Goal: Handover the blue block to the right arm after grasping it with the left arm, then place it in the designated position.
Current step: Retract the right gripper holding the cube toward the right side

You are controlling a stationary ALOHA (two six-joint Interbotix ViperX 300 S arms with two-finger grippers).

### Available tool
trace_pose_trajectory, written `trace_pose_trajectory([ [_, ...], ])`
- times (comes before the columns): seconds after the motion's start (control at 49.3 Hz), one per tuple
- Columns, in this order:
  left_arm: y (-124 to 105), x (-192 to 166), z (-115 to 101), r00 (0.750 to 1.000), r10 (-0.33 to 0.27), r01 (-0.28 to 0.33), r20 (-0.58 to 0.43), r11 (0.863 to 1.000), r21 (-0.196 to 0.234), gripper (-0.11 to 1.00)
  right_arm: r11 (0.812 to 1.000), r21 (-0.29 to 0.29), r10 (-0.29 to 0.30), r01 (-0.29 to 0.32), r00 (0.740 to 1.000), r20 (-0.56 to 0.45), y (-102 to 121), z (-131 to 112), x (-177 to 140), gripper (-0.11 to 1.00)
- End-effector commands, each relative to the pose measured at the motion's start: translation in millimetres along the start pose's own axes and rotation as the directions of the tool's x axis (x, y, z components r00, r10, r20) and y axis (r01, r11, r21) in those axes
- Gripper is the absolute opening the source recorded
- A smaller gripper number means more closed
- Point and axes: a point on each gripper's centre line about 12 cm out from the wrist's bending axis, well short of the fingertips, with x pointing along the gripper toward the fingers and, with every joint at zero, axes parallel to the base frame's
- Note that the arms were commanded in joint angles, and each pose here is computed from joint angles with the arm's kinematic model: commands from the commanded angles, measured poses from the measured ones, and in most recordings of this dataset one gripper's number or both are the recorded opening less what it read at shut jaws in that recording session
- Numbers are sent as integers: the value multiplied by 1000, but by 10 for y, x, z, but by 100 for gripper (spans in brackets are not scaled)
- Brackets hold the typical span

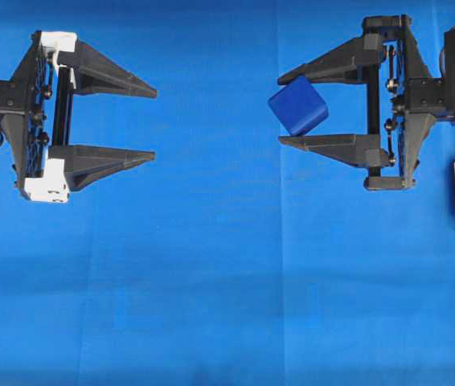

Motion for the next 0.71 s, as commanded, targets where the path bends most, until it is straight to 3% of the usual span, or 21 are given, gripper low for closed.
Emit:
trace_pose_trajectory([
  [0.0, -11, -50, 128, 999, -4, 4, 41, 1000, 2, 93, 1000, 6, 4, -4, 1000, 30, 10, 103, -31, 53],
  [0.527, -11, -50, 128, 999, -4, 4, 41, 1000, 0, 93, 1000, 9, -1, 1, 1000, 11, 8, 80, -31, 53],
  [0.689, -11, -46, 124, 999, -4, 4, 40, 1000, 0, 93, 999, 38, -2, 3, 999, -33, 29, 27, -32, 53],
])
